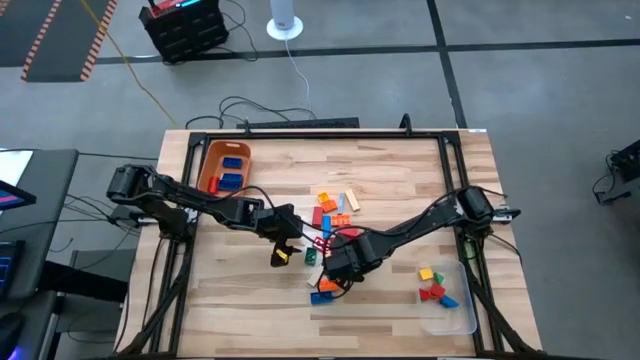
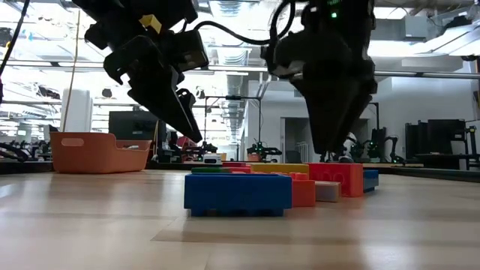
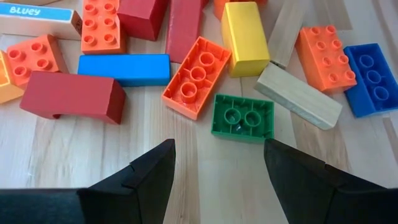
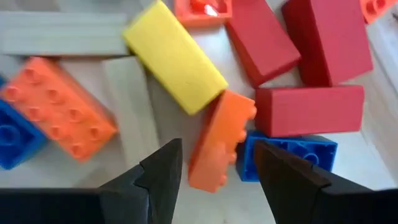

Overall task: Sort blocks by size
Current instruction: Put the large orange game piece into the orange bin

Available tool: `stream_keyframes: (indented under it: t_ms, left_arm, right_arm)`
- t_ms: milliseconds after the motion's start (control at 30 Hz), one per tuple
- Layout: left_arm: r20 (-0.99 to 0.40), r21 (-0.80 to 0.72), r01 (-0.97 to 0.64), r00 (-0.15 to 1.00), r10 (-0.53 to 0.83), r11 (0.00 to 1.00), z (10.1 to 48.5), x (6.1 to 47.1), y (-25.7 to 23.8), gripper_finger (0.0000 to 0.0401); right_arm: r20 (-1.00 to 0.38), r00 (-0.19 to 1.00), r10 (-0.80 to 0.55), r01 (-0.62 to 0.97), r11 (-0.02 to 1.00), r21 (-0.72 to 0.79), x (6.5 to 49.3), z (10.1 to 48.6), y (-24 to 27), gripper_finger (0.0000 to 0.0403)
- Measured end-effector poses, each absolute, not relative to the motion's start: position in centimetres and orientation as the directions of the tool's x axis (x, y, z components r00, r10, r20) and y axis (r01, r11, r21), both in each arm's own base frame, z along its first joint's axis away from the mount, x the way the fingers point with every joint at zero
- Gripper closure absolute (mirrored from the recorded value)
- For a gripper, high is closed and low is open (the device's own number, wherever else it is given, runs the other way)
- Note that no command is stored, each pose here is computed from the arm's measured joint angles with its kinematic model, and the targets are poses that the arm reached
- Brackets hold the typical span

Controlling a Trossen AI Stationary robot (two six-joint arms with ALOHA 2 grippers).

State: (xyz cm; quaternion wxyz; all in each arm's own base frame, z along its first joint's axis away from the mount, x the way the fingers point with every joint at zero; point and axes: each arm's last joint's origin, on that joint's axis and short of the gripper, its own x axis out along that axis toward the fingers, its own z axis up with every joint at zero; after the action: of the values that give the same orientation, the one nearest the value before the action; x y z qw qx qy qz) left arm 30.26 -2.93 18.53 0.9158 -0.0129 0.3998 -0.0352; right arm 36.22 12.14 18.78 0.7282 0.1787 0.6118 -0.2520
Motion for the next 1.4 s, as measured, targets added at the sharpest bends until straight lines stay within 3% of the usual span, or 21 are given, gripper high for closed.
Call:
stream_keyframes:
  t_ms: [467,767,1000,1233,1400]
  left_arm:
    - [-0.731,-0.028,0.045,0.681,-0.051,0.999,18.5,30.3,-2.9,0.0163]
    - [-0.732,-0.035,0.035,0.68,-0.05,0.999,18.5,30.3,-2.9,0.0163]
    - [-0.732,-0.04,0.03,0.679,-0.05,0.999,18.5,30.3,-2.9,0.0163]
    - [-0.732,-0.033,0.037,0.68,-0.05,0.999,18.5,30.3,-2.9,0.0163]
    - [-0.738,-0.032,0.038,0.673,-0.049,0.999,18.5,30.2,-2.8,0.0163]
  right_arm:
    - [-0.984,0.13,-0.123,0.582,0.813,-0.025,36.0,16.6,11.3,0.0178]
    - [-0.988,0.102,-0.119,0.541,0.84,-0.045,36.4,15.3,11.0,0.0221]
    - [-0.989,0.095,-0.117,0.491,0.869,-0.055,36.3,15.4,11.0,0.0279]
    - [-0.991,0.064,-0.116,0.431,0.899,-0.078,35.0,19.0,10.8,0.0283]
    - [-0.989,0.114,-0.098,0.442,0.896,-0.038,32.9,23.1,11.0,0.0263]
